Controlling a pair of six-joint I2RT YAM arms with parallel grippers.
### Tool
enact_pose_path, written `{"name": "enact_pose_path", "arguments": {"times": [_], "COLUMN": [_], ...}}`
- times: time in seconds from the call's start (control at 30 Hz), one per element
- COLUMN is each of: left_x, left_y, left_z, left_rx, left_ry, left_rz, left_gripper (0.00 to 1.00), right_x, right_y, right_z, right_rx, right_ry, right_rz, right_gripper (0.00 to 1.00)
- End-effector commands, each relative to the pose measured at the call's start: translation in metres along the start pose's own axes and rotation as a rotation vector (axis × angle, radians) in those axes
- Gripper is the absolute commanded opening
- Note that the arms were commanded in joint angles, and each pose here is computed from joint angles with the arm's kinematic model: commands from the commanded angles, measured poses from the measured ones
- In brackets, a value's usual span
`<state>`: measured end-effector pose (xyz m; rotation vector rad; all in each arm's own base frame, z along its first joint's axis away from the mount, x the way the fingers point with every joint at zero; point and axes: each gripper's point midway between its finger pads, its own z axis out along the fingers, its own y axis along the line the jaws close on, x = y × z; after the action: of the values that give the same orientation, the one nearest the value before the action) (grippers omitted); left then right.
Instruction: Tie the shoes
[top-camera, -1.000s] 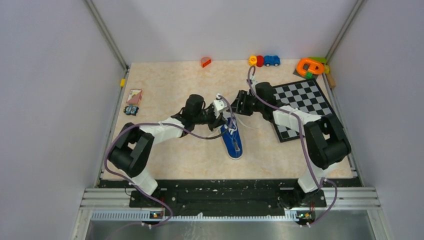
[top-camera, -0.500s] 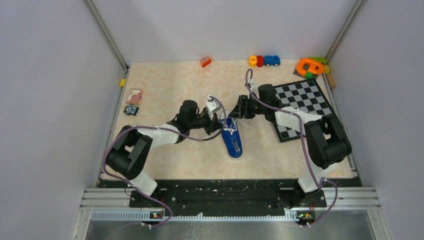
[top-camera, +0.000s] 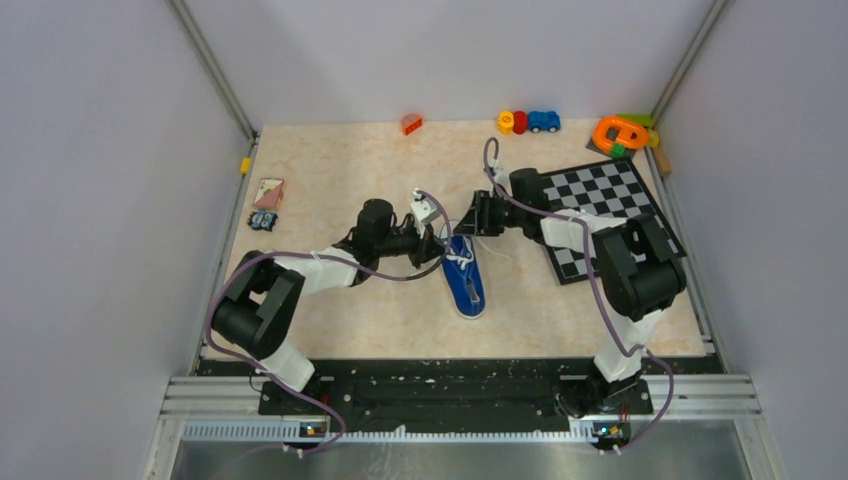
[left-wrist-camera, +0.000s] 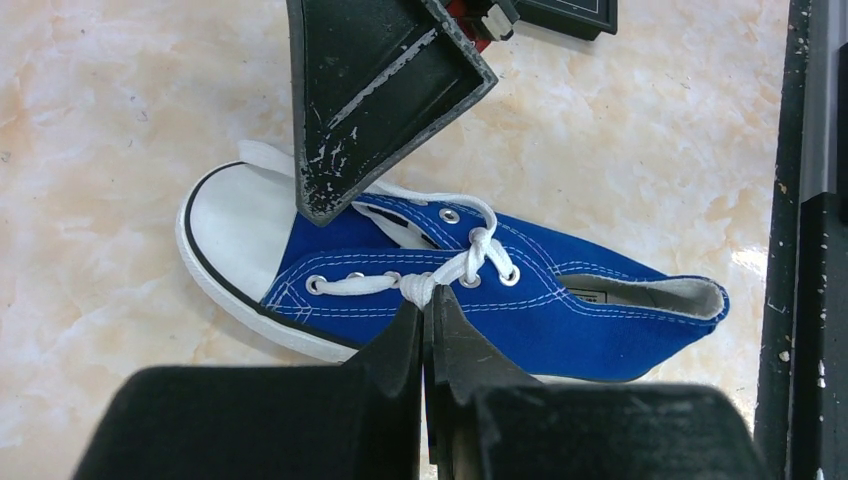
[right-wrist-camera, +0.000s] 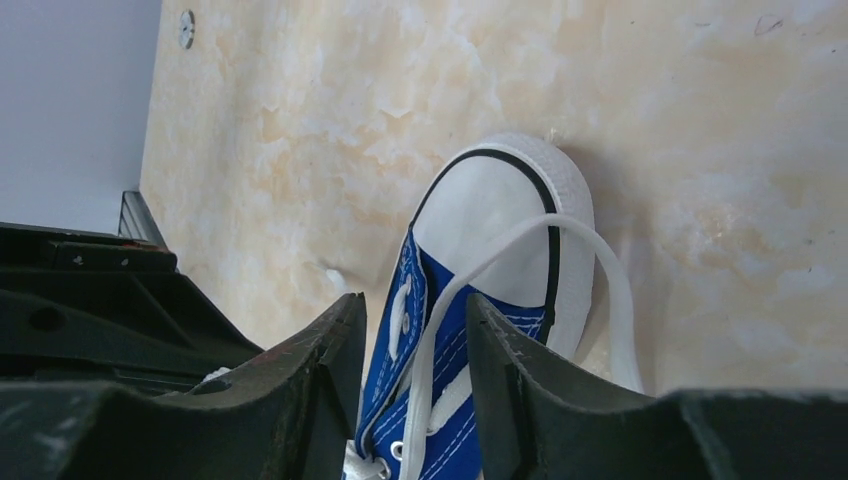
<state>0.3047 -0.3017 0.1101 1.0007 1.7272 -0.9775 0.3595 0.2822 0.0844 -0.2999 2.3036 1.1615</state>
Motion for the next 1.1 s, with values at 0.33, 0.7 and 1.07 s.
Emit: {"name": "enact_pose_path", "arguments": {"times": [0.33, 0.7, 1.07], "left_x": [-0.025, -0.031, -0.031], "left_y": [0.0, -0.004, -0.002], "left_z": [0.0, 0.001, 0.011], "left_rx": [0.025, 0.071, 0.112], "left_ry": [-0.056, -0.039, 0.009], "left_rz": [0.058, 0.092, 0.113], "left_gripper": [0.0, 0.0, 0.0], "right_x": [-0.039, -0.029, -0.017], "right_y": [0.027, 0.058, 0.062], "right_z": [-0.01, -0.046, -0.052], "right_rx": [-0.095, -0.436, -0.536], "right_ry": [-0.186, -0.279, -0.266], "right_rz": [-0.095, -0.035, -0.01], "right_gripper": [0.06, 0.0, 0.13]}}
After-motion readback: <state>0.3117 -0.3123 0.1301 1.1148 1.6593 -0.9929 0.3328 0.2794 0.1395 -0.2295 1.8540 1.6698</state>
